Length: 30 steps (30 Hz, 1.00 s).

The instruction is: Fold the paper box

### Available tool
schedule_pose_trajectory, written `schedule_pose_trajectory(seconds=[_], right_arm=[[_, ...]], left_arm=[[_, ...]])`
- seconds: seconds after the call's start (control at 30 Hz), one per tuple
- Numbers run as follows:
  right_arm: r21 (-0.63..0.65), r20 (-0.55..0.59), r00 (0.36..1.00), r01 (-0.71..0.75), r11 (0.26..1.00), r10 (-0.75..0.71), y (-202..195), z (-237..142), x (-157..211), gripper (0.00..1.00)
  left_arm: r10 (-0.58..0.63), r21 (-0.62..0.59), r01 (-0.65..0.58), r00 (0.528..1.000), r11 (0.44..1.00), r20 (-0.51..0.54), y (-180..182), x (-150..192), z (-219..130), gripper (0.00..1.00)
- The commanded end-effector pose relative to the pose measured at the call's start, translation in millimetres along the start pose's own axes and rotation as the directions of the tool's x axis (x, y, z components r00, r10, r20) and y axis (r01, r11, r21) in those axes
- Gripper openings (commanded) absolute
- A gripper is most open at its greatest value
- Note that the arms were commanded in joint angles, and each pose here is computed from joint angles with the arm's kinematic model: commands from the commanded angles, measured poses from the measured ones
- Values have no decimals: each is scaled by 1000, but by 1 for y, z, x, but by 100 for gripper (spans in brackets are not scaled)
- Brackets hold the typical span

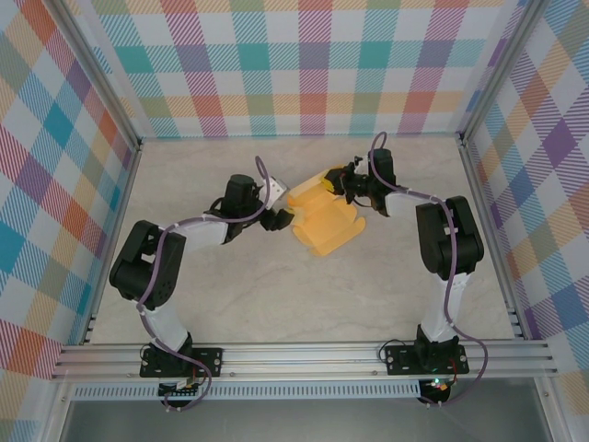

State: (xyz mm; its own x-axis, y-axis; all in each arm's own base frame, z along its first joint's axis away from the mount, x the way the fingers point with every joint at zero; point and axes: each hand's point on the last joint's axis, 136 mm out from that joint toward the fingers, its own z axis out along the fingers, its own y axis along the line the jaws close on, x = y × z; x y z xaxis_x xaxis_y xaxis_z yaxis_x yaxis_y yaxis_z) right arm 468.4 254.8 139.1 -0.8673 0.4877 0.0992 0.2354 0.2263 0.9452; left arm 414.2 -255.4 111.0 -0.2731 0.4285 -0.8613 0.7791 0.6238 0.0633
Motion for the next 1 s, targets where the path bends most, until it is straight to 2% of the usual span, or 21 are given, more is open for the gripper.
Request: schedule_pose_trajectory(seconds=[0.0,0.1,0.2,0.37,0.6,0.7,0.8,0.97], right_arm=[[-13,-15,1000,19,1000,-19,-4,1,2,0],[-15,-14,1000,22,1000,-22,-3,0,3,0],[-18,-12,1000,28,999,-28,-5,-1,4,0],[-34,-7,999,31,999,-31,-11,-3,8,0],[-45,-6,1000,26,999,-26,-21,-6,13,0],[-67,10,999,38,997,-37,-18,-9,14,0],[-76,25,999,44,996,-43,-19,-13,15,0],[-85,69,997,34,996,-28,-22,-20,20,0]], left_arm=[[20,-29,-20,1000,999,0,1,-6,6,72],[1,-30,-2,1000,1000,-20,-4,-3,10,69],[-37,-45,36,999,998,-22,-11,-2,14,61],[-108,-138,118,991,983,79,-20,-3,11,61],[-117,-187,132,989,973,91,-27,2,20,56],[-140,-207,162,983,965,114,-28,3,21,49],[-154,-215,176,982,961,112,-36,3,27,39],[-176,-288,206,976,935,128,-40,1,31,37]])
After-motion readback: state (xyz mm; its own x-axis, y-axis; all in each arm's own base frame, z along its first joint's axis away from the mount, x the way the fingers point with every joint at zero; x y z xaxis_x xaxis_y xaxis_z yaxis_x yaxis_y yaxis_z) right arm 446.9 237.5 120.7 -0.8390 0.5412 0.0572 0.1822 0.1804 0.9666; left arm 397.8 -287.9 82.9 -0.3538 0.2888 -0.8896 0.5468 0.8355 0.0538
